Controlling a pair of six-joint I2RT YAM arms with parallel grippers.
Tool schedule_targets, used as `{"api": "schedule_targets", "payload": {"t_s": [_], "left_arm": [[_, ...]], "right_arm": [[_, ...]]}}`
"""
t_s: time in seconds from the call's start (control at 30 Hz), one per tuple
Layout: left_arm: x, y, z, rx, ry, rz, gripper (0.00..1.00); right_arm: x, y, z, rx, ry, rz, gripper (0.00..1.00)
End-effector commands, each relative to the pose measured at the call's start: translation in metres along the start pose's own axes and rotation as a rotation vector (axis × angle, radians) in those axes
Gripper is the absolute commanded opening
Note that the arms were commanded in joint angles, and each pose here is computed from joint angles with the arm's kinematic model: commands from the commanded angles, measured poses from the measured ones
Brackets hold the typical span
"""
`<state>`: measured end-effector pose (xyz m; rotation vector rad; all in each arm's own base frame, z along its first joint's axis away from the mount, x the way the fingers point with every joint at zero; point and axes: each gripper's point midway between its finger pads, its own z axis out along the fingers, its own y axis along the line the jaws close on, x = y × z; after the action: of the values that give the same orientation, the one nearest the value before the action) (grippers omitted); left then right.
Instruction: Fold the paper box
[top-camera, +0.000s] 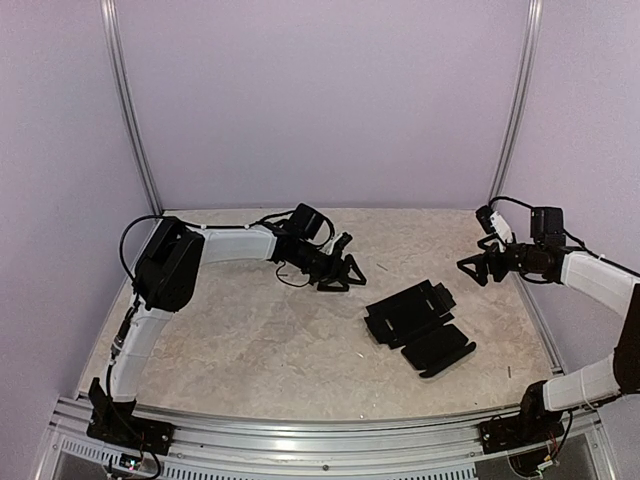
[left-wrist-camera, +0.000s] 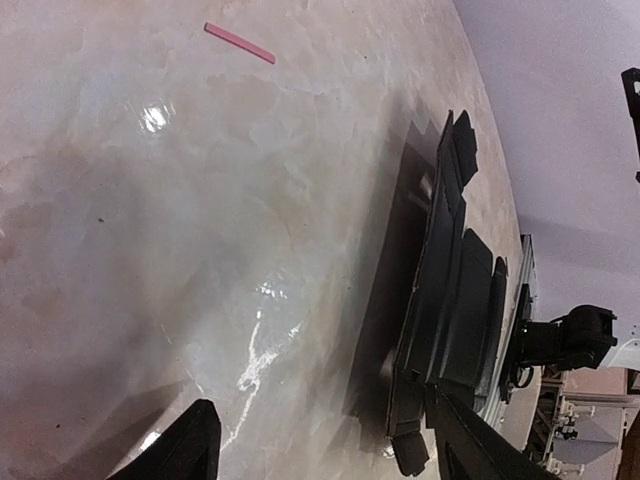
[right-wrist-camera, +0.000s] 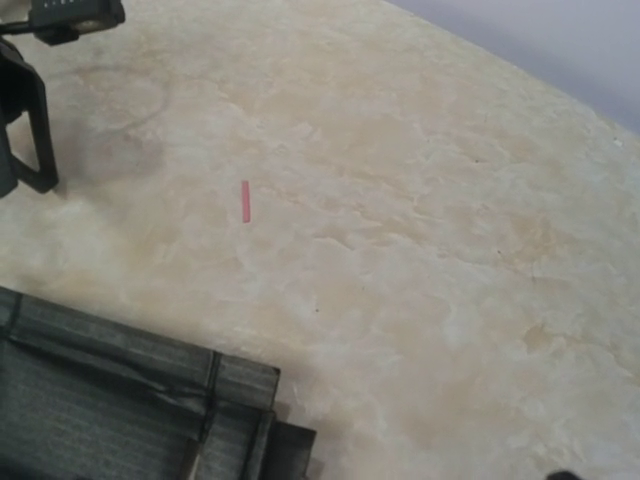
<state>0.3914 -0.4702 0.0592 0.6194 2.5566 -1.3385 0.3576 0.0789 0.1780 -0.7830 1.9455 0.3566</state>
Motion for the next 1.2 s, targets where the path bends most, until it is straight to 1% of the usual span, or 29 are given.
{"api": "schedule_targets", "payload": {"t_s": [0.0, 0.13, 0.3, 0.5, 0.67, 0.77, 0.83, 0.93, 1.03, 1.1, 1.17], "left_arm": [[0.022, -0.010, 0.012, 0.085, 0.063, -0.038, 0.69], [0.028, -0.019, 0.019, 0.114, 0.085, -0.029, 0.57], [0.039, -0.026, 0.035, 0.131, 0.122, -0.029, 0.46], [0.049, -0.031, 0.045, 0.137, 0.153, -0.033, 0.27], [0.045, -0.037, 0.041, 0.142, 0.140, -0.015, 0.00], [0.038, -0.047, 0.028, 0.136, 0.127, 0.027, 0.00], [0.037, -0.052, 0.014, 0.116, 0.131, 0.094, 0.00], [0.040, -0.056, -0.017, 0.014, 0.143, 0.221, 0.00], [0.057, -0.056, -0.043, -0.077, 0.188, 0.342, 0.00], [0.072, -0.055, -0.056, -0.112, 0.222, 0.423, 0.00], [0.082, -0.060, -0.071, -0.142, 0.228, 0.508, 0.00]], "right_arm": [[-0.002, -0.002, 0.001, -0.023, -0.002, 0.012, 0.97], [0.001, -0.003, 0.003, -0.028, 0.007, 0.019, 0.96], [0.000, -0.003, 0.002, -0.022, 0.006, 0.014, 0.96], [0.001, -0.003, 0.003, -0.024, 0.010, 0.018, 0.96], [0.001, -0.001, 0.003, -0.032, 0.004, 0.014, 0.95], [-0.003, 0.018, 0.002, -0.090, -0.001, -0.078, 0.88], [-0.012, 0.042, 0.005, -0.143, -0.002, -0.196, 0.87], [-0.013, 0.080, 0.014, -0.209, 0.056, -0.395, 0.87], [-0.021, 0.105, 0.017, -0.259, 0.074, -0.534, 0.88], [-0.035, 0.116, 0.018, -0.302, 0.049, -0.577, 0.88], [-0.049, 0.122, 0.023, -0.327, 0.039, -0.610, 0.88]]}}
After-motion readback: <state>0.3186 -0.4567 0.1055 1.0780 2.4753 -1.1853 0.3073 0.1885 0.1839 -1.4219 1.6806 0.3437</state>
